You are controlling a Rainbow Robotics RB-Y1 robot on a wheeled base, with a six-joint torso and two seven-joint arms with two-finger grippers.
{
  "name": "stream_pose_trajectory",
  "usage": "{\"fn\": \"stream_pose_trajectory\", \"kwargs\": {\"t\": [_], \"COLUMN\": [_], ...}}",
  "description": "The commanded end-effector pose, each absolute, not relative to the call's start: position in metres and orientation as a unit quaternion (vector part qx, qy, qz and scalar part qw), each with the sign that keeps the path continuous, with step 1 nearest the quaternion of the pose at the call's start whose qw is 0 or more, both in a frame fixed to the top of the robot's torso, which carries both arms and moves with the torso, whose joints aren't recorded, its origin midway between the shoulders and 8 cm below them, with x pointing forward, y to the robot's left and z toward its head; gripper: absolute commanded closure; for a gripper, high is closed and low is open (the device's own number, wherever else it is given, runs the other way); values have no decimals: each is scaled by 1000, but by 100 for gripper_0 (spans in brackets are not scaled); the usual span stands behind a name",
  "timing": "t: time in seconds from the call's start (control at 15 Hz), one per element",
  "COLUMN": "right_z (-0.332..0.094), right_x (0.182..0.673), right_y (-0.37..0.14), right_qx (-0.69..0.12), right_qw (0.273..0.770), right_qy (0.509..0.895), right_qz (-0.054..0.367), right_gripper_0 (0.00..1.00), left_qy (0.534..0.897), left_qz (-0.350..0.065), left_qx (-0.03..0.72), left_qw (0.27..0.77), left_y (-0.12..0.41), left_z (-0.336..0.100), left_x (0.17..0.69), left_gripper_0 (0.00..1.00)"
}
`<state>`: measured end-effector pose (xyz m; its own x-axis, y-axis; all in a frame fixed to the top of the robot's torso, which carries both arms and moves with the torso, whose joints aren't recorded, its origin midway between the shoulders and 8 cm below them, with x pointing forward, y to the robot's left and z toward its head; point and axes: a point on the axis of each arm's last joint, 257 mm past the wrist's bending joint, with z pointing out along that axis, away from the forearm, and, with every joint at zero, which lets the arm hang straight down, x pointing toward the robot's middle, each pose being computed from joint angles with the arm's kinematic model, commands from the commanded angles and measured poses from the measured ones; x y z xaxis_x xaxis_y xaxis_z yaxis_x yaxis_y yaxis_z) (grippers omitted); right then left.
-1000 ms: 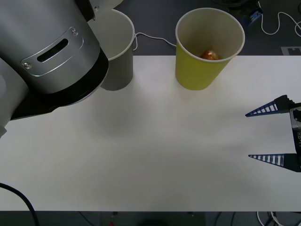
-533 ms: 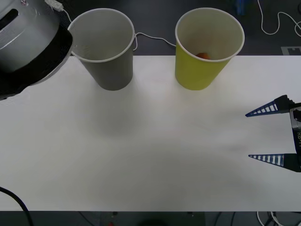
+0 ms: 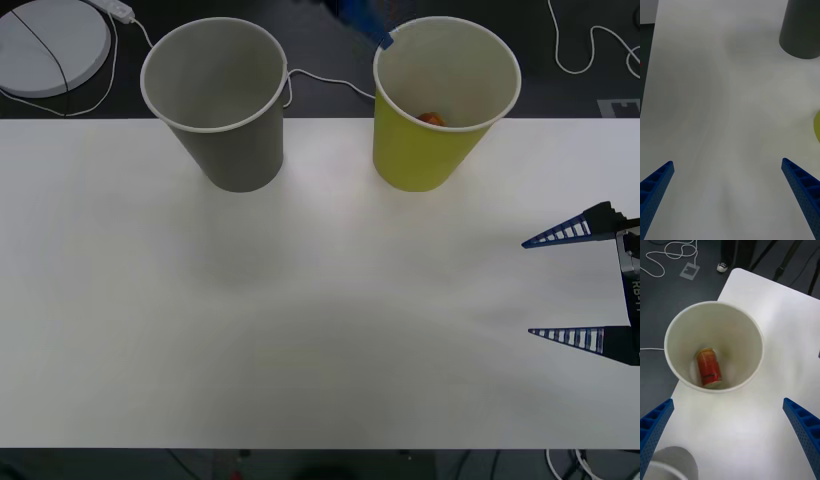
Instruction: Put the can into the green bin and the plastic bottle into the gray bin
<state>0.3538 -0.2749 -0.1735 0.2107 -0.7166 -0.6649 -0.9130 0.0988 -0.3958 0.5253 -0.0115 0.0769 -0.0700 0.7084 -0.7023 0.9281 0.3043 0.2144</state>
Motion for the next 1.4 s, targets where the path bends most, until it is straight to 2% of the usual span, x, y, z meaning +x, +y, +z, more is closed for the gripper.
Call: {"fn": "stream_pose_trajectory", "kwargs": {"t": [0.07, 0.33, 0.67, 0.87, 1.4], "right_z": [-173, -173, -173, -173, -173], "right_x": [354, 354, 354, 354, 354], "right_y": [-275, -275, -275, -275, -275], "right_qx": [-661, -661, -661, -661, -661], "right_qw": [411, 411, 411, 411, 411], "right_qy": [617, 617, 617, 617, 617], "right_qz": [119, 119, 119, 119, 119], "right_gripper_0": [0, 0, 0, 0, 0], "left_qy": [710, 693, 654, 635, 591], "left_qz": [-142, -142, -118, -89, -70], "left_qx": [579, 588, 618, 648, 705], "left_qw": [375, 393, 421, 412, 386], "left_y": [32, 80, 131, 159, 207], "left_z": [74, 65, 46, 17, -48], "left_x": [508, 479, 456, 434, 390], "left_gripper_0": [0, 0, 0, 0, 0]}}
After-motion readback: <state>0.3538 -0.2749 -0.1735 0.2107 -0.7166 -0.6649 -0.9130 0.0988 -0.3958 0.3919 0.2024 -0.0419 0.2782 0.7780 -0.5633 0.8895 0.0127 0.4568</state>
